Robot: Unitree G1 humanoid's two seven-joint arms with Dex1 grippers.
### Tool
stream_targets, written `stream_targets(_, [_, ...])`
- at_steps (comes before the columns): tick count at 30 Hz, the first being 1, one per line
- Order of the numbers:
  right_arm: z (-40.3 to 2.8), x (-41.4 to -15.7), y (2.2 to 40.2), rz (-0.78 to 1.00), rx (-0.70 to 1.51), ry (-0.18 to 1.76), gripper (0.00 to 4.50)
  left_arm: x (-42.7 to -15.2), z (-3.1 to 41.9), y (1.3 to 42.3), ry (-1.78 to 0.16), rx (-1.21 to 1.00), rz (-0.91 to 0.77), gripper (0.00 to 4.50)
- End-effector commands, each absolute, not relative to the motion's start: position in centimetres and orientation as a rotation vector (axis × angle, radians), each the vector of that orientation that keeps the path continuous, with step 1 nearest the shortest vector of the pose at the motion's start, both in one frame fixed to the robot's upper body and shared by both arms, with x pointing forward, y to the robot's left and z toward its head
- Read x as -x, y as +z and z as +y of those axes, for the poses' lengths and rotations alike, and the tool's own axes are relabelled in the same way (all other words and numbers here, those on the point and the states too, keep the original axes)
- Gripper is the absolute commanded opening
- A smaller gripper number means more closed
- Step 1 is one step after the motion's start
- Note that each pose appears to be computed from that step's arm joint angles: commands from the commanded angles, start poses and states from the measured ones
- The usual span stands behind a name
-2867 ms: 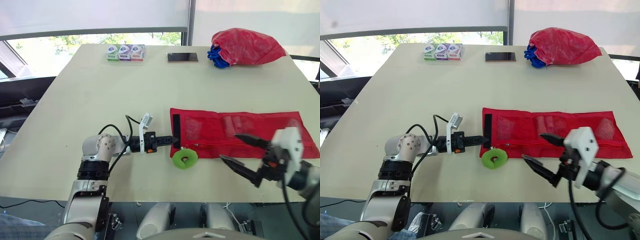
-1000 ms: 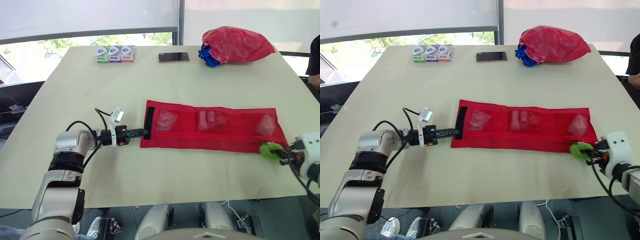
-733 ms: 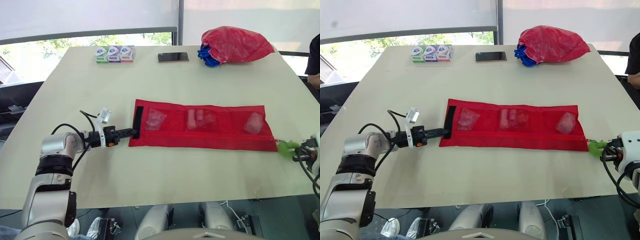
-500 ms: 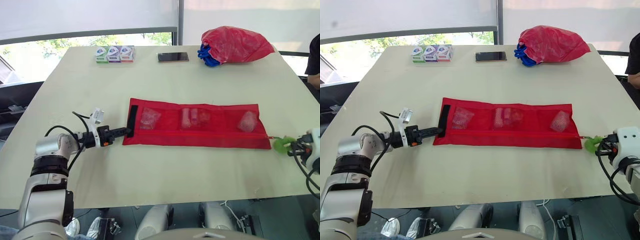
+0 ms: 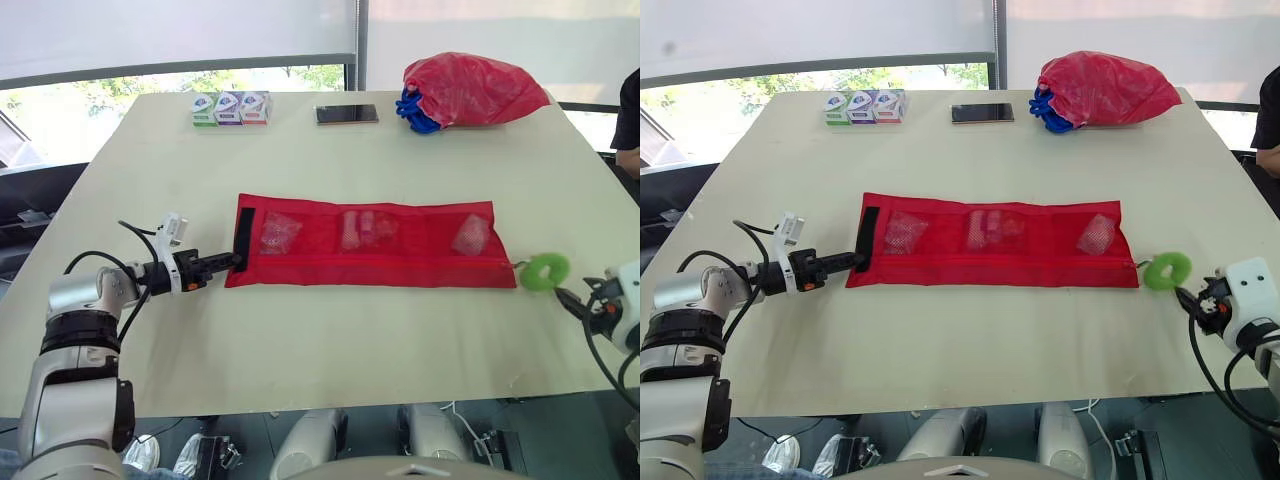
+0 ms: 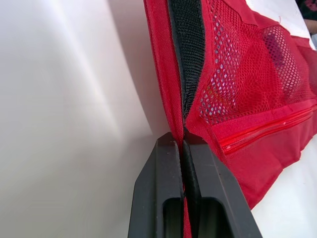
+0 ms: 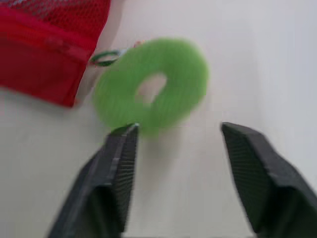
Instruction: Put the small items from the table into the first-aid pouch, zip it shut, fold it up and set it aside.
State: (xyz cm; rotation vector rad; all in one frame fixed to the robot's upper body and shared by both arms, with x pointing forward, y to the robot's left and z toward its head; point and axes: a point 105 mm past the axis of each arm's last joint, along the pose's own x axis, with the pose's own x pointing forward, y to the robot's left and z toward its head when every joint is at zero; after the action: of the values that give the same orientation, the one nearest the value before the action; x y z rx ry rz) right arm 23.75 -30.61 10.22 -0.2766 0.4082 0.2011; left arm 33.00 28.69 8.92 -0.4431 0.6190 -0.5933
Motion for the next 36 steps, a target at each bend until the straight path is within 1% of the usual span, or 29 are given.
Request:
stream_targets(1, [-30.5,-23.3,12.5,0.347,0.309,0.238,4.49,-33.0,30.4,9.5,-0.54,0.386,0.611,0.0])
stream_targets(5, [-28.8,-23.5,12.3,0.326,0.259,0.297,4.49,-32.9,31.2,8.6,-0.529,0.345,0.623,0.0])
stream_targets(10, [-26.3,-24.1,12.4,0.279,0.201,0.361,4.49,-33.3,31.9,9.1,-0.527,0.28,0.59,0.0])
stream_targets(11, [-26.0,-24.1,12.3,0.274,0.193,0.369,4.5,-33.3,32.1,9.2,-0.524,0.278,0.588,0.66])
stream_targets(13, [-25.0,-24.3,12.2,0.244,0.175,0.383,4.5,-33.4,32.6,10.1,-0.526,0.241,0.572,1.32])
stream_targets(15, [-23.8,-24.4,11.9,0.235,0.149,0.403,4.5,-33.6,33.1,10.9,-0.528,0.194,0.547,2.31])
stream_targets(16, [-23.3,-24.3,11.8,0.229,0.119,0.409,4.5,-33.7,32.9,11.9,-0.563,0.142,0.524,2.84])
stream_targets(17, [-23.0,-24.3,11.8,0.225,0.099,0.412,4.5,-33.8,32.7,12.5,-0.59,0.105,0.509,3.14])
stream_targets(18, [-22.6,-24.3,11.8,0.223,0.066,0.421,4.5,-33.7,32.1,13.3,-0.648,0.051,0.493,3.56])
stream_targets(19, [-22.4,-24.2,11.8,0.222,0.044,0.426,4.5,-33.7,31.6,13.7,-0.687,0.016,0.485,4.09])
stream_targets(20, [-22.1,-24.2,11.9,0.223,0.02,0.434,4.5,-33.6,31.0,14.4,-0.735,-0.01,0.459,4.49])
stream_targets(22, [-21.5,-24.0,12.0,0.227,-0.034,0.44,4.5,-33.6,29.0,16.6,-0.841,-0.055,0.385,4.49])
stream_targets(24, [-20.9,-24.0,11.5,0.256,-0.101,0.422,4.5,-33.2,25.9,18.9,-0.993,-0.161,0.295,4.49])
stream_targets(27, [-20.5,-24.2,10.6,0.303,-0.207,0.353,4.5,-32.6,22.2,21.1,-1.128,-0.264,0.228,4.49])
stream_targets(29, [-20.4,-24.5,10.2,0.318,-0.28,0.288,4.5,-32.0,19.7,22.6,-1.21,-0.275,0.184,4.49])
stream_targets(32, [-19.9,-24.7,10.1,0.319,-0.411,0.21,4.5,-30.5,15.9,24.7,-1.359,-0.312,0.105,4.49])
stream_targets(36, [-18.6,-24.7,9.8,0.33,-0.589,0.147,4.5,-28.7,12.7,26.4,-1.503,-0.331,0.038,4.49])
